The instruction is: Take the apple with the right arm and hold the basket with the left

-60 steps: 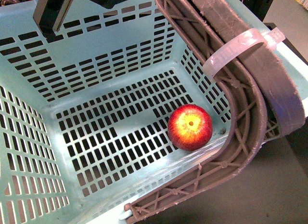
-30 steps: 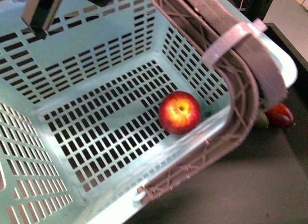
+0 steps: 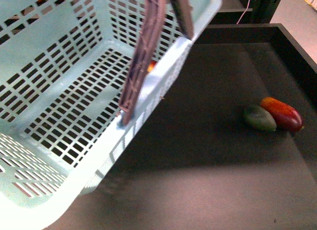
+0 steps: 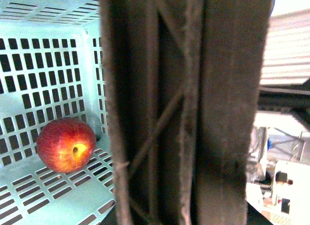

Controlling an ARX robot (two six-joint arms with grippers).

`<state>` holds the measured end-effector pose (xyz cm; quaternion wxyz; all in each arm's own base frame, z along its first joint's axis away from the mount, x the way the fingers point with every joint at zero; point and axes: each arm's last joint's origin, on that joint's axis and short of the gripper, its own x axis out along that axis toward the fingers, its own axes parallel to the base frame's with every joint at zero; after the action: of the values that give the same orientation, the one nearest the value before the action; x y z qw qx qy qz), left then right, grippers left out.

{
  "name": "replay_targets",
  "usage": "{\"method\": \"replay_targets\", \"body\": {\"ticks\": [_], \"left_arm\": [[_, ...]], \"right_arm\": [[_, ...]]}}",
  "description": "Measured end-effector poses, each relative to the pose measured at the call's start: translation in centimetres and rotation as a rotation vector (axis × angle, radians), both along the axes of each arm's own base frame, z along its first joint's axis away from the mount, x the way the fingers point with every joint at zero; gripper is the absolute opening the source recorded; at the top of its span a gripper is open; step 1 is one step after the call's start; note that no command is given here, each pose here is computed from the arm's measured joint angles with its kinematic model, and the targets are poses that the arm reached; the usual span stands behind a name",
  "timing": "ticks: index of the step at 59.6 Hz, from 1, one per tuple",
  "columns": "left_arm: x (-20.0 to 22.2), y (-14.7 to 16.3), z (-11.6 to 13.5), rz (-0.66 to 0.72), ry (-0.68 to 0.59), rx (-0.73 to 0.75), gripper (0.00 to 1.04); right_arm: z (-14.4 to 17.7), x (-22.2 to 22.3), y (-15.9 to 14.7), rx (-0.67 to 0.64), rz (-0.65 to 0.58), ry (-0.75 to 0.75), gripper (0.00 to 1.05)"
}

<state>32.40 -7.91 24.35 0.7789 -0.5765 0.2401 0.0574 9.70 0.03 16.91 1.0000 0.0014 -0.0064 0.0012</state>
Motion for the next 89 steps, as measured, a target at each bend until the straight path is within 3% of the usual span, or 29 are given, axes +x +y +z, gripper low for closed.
{"method": "replay_targets", "body": {"ticks": [14, 31, 53, 75, 89], "left_arm": [[0.8, 6.5, -2.5, 0.211, 0.051, -0.009, 0.15], [1.4, 10.1, -6.1, 0.323, 0.115, -0.051, 0.15], [0.0, 11.5, -10.2, 0.417, 0.195, -0.083, 0.15], [-1.1, 11.6, -11.1, 0.431, 0.217, -0.093, 0.15], [-1.8, 11.5, -10.8, 0.429, 0.234, -0.111, 0.51]], "right_arm": [[0.0, 0.0, 0.0, 0.0, 0.0, 0.0, 0.96], [0.0, 0.0, 0.0, 0.0, 0.0, 0.0, 0.96], [0.0, 0.0, 0.0, 0.0, 0.0, 0.0, 0.96], [0.0, 0.0, 0.0, 0.0, 0.0, 0.0, 0.96], [0.0, 0.0, 0.0, 0.0, 0.0, 0.0, 0.96]]}}
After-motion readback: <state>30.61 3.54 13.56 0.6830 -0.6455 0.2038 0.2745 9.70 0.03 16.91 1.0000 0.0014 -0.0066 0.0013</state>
